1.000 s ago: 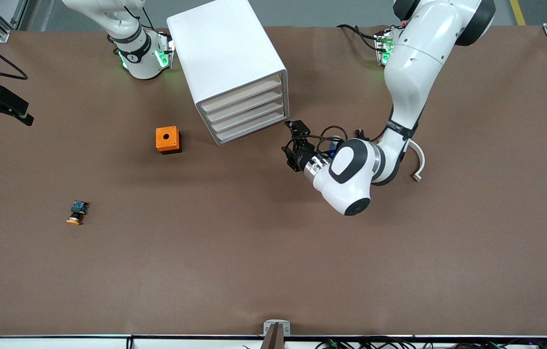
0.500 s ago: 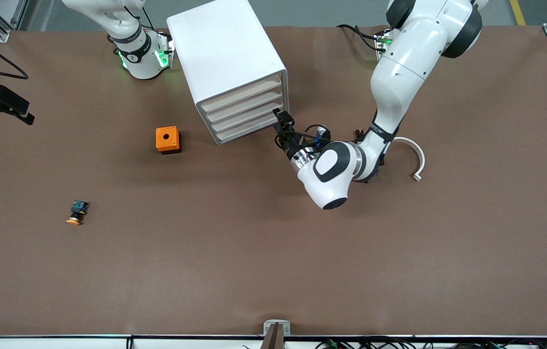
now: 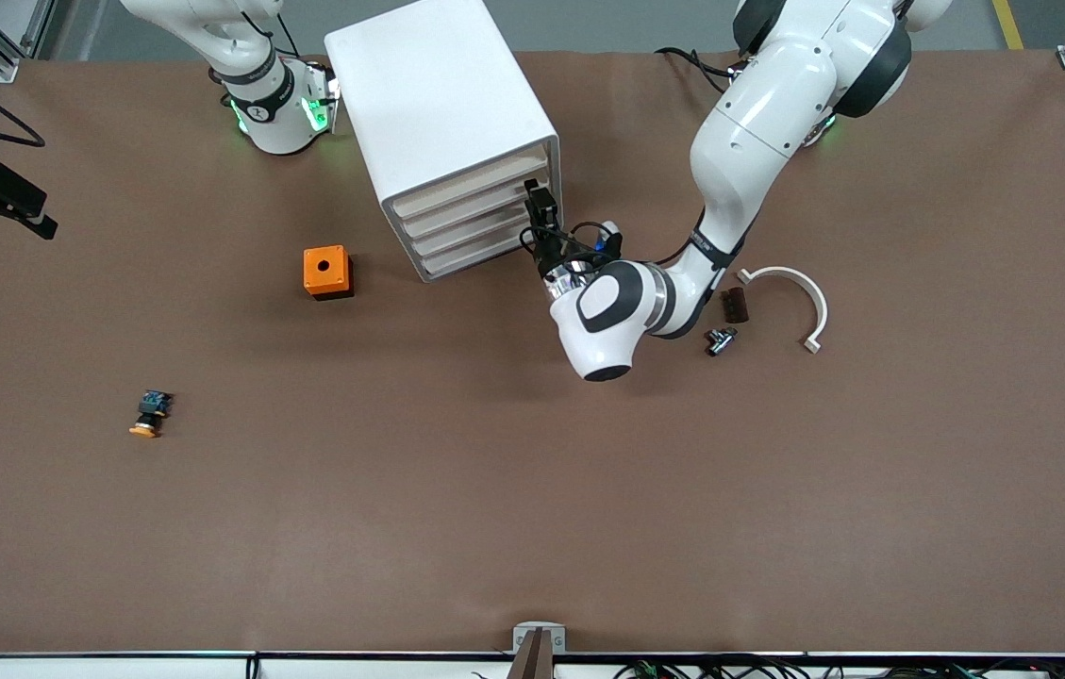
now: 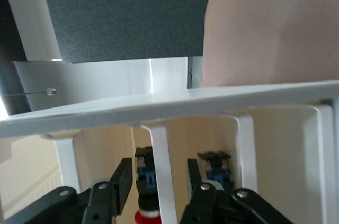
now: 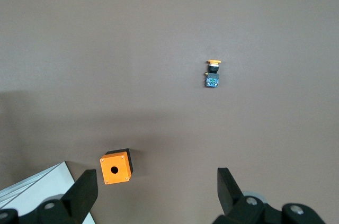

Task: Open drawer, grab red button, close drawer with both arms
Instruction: 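Grasp the drawer front with the left gripper, then pull the drawer open with the left gripper while the right gripper approaches, then grasp the red button in the drawer with the right gripper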

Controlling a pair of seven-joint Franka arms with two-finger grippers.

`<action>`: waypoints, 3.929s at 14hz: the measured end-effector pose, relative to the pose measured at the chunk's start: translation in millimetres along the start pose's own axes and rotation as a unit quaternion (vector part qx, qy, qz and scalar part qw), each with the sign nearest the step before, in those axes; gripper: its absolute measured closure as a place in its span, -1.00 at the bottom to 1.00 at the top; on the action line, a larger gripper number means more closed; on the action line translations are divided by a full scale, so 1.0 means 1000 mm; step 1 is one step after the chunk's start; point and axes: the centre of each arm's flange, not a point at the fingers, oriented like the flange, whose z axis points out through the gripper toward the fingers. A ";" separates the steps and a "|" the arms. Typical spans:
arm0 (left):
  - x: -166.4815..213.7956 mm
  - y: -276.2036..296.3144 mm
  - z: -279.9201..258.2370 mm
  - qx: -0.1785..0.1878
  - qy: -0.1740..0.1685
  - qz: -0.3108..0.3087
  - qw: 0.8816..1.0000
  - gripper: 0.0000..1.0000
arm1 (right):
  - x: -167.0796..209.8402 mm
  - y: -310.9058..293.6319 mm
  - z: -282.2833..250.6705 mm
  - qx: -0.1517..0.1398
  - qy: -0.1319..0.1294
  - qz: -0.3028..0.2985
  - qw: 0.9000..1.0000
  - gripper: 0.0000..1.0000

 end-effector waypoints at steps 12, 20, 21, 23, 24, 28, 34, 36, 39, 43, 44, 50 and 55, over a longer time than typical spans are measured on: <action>-0.002 0.003 0.017 0.007 0.014 -0.018 1.000 0.53 | 0.026 0.004 0.054 -0.006 -0.046 0.003 0.999 -1.00; -0.003 0.007 0.018 0.005 0.010 -0.024 1.000 0.79 | 0.046 0.028 0.106 -0.007 -0.087 0.024 0.996 -1.00; -0.003 0.007 0.018 0.005 0.009 -0.025 1.000 0.79 | 0.048 0.030 0.111 -0.008 -0.091 0.026 0.996 -1.00; -0.002 0.008 0.017 0.005 0.007 -0.026 1.000 0.78 | 0.050 0.028 0.116 -0.008 -0.095 0.026 0.995 -1.00; -0.001 0.008 0.014 0.006 0.003 -0.026 1.000 0.77 | 0.050 0.024 0.116 -0.008 -0.096 0.036 0.995 -1.00; 0.012 0.014 -0.021 0.007 -0.040 -0.033 0.999 0.73 | 0.046 -0.023 0.118 -0.007 -0.118 0.134 0.984 -1.00; 0.043 0.019 -0.096 0.000 -0.130 -0.036 0.991 0.71 | 0.039 -0.075 0.122 0.011 -0.143 0.221 0.965 -1.00; 0.048 0.019 -0.108 -0.004 -0.143 -0.036 0.989 0.70 | 0.034 -0.108 0.123 0.003 -0.145 0.236 0.961 -1.00; 0.055 0.020 -0.124 -0.010 -0.162 -0.036 0.986 0.67 | 0.023 -0.169 0.123 -0.009 -0.137 0.263 0.955 -1.00; 0.061 0.020 -0.135 -0.013 -0.175 -0.035 0.984 0.63 | -0.001 -0.254 0.122 -0.014 -0.114 0.303 0.946 -1.00; 0.063 0.020 -0.137 -0.013 -0.177 -0.035 0.983 0.62 | -0.010 -0.277 0.125 -0.016 -0.111 0.308 0.945 -1.00; 0.062 0.017 -0.147 -0.034 -0.187 0.017 0.982 -0.12 | -0.069 -0.396 0.183 -0.021 -0.090 0.370 0.924 -1.00; 0.053 -0.012 -0.178 -0.061 -0.207 0.098 0.971 -1.00 | -0.107 -0.464 0.235 -0.039 -0.070 0.416 0.906 -1.00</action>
